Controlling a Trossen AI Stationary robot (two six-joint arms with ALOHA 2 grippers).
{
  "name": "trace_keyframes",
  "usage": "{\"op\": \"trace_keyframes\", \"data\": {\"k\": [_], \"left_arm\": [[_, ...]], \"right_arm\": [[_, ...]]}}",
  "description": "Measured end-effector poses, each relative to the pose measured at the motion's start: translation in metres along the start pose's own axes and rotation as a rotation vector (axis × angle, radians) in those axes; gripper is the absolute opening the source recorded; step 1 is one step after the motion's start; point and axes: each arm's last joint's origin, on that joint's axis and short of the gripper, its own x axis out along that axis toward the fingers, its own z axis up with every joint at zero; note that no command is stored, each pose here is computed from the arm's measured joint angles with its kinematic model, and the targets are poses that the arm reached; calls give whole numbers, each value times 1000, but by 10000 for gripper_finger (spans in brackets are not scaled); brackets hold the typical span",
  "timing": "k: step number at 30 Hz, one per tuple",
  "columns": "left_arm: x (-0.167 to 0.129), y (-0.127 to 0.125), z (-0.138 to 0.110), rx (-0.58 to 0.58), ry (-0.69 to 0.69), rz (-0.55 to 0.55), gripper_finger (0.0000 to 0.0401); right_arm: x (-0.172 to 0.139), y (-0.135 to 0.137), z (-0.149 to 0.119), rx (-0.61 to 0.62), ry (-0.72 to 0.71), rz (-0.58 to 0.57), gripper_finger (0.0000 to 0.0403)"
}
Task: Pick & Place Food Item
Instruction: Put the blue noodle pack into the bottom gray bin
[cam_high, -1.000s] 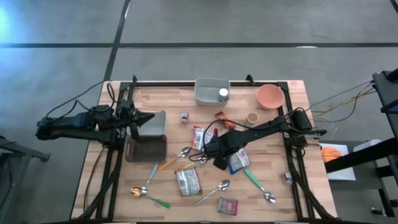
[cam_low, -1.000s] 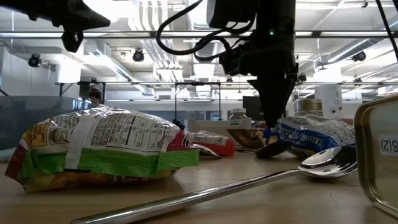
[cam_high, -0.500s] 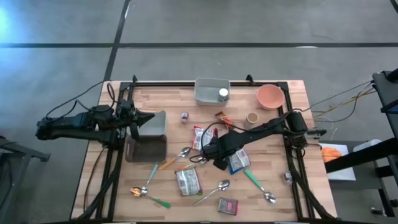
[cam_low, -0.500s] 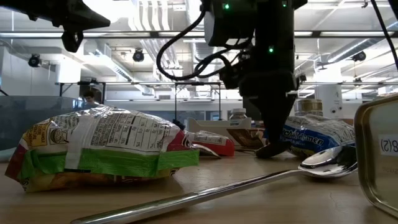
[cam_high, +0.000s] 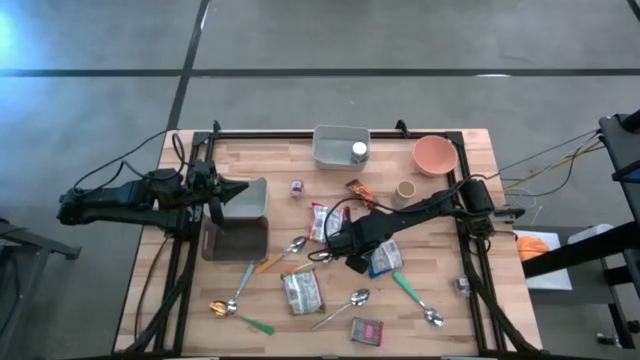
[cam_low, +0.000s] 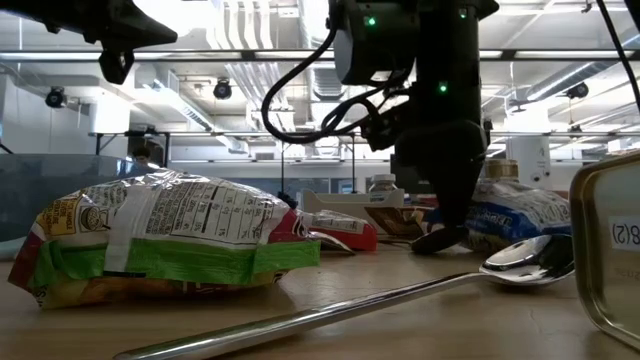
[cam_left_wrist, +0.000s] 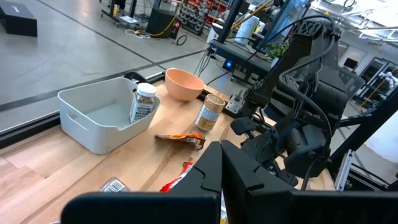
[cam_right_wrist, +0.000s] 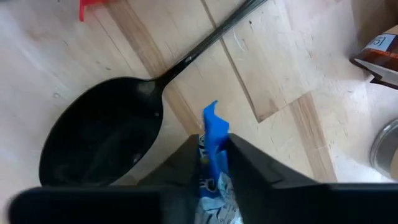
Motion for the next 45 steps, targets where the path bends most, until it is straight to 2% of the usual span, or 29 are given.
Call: {"op": "trace_keyframes", "data": {"k": [3, 13, 18, 23, 35, 45], "left_arm": [[0, 0, 0, 0, 0, 0, 0], [0, 0, 0, 0, 0, 0, 0], [0, 0, 0, -1, -2, -1, 0], [0, 0, 0, -1, -3, -1, 0], [0, -1, 1, -2, -11, -5, 0], [0, 0, 1, 0, -10, 0, 0]], "right_arm": [[0, 0, 0, 0, 0, 0, 16], [-10, 0, -1, -27, -27, 21, 8], [-31, 0, -5, -65, -97, 52, 8], [-55, 1, -11, -97, -195, 134, 8], [-108, 21, -17, -395, -550, 406, 8], [-126, 27, -11, -632, -761, 485, 8]]}}
